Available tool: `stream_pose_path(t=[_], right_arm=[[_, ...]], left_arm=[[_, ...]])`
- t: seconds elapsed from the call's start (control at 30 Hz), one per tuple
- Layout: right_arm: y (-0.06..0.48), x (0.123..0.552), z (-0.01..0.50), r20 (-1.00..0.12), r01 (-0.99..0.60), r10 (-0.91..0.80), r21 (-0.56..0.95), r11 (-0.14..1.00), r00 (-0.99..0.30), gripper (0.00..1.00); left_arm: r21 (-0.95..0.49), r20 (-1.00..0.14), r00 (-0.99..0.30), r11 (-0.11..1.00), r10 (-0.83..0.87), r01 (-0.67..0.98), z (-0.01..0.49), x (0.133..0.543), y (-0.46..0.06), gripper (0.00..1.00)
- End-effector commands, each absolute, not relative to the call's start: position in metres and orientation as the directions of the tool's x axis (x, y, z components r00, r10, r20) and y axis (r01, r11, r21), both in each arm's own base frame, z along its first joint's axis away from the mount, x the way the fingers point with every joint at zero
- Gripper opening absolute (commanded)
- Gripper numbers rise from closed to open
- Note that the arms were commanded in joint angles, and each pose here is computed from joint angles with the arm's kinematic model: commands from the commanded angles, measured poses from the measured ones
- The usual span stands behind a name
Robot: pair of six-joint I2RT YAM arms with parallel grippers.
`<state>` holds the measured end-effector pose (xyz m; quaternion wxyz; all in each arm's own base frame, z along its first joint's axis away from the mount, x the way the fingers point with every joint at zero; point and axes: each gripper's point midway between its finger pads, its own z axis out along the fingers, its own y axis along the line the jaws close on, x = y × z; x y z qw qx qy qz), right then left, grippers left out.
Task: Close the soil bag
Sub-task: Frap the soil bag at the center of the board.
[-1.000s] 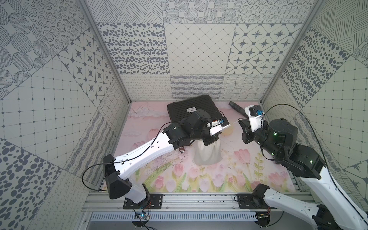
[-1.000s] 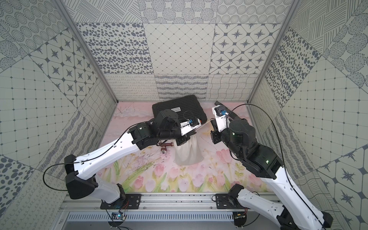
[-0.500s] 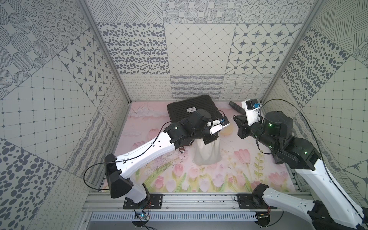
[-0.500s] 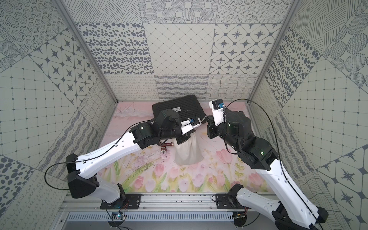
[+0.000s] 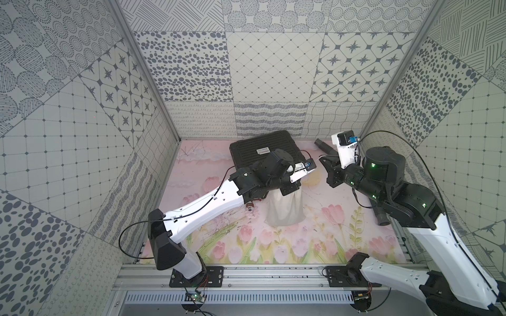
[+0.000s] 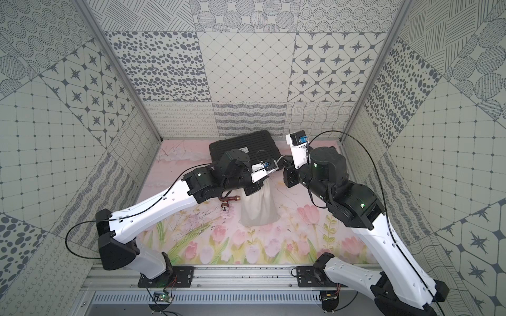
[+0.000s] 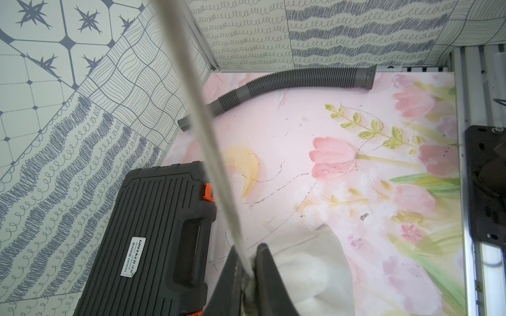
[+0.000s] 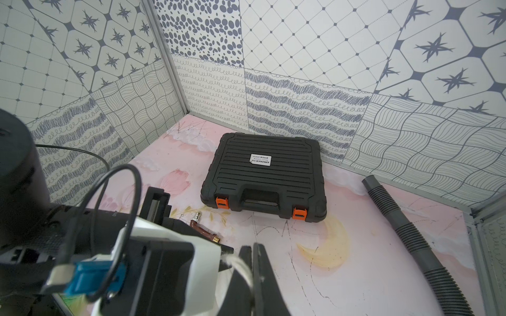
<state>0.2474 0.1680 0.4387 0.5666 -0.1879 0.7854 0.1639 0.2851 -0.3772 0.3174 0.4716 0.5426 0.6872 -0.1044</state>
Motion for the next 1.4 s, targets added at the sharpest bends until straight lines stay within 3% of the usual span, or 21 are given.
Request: stream_pose_path(t=[0.0,0.57,0.93,1.03,1.17,1.37], right_arm=[[0.138,0.231,0.556,-0.985,-0.448,0.170,0.138,0.883,0.033,0.00],[0.126,0.228,0.578,-0.983,-0.412,0.151,0.095,0.906,0.104,0.00],[0.156,0.239,0.550,-0.986,-0.494,0.164,0.140,0.858,0.006,0.00],[0.165,0.241,0.547,-0.986,-0.518,0.167,0.149,0.842,-0.014,0.00],[0.174,0.243,0.547,-0.985,-0.542,0.172,0.155,0.826,-0.021,0.00],[0.177,0.243,0.549,-0.984,-0.546,0.177,0.158,0.823,-0.018,0.00]], left_arm=[[0.380,-0.504,-0.103,0.327,0.858,0.865,0.247,0.272,-0.325,0.13],[0.387,-0.486,-0.112,0.328,0.867,0.862,0.242,0.267,-0.312,0.13],[0.337,-0.531,-0.105,0.323,0.841,0.884,0.247,0.259,-0.321,0.14],[0.316,-0.564,-0.092,0.318,0.820,0.894,0.253,0.256,-0.326,0.20],[0.285,-0.606,-0.068,0.296,0.793,0.912,0.259,0.250,-0.336,0.40],[0.278,-0.674,-0.063,0.331,0.736,0.901,0.275,0.257,-0.346,0.51]])
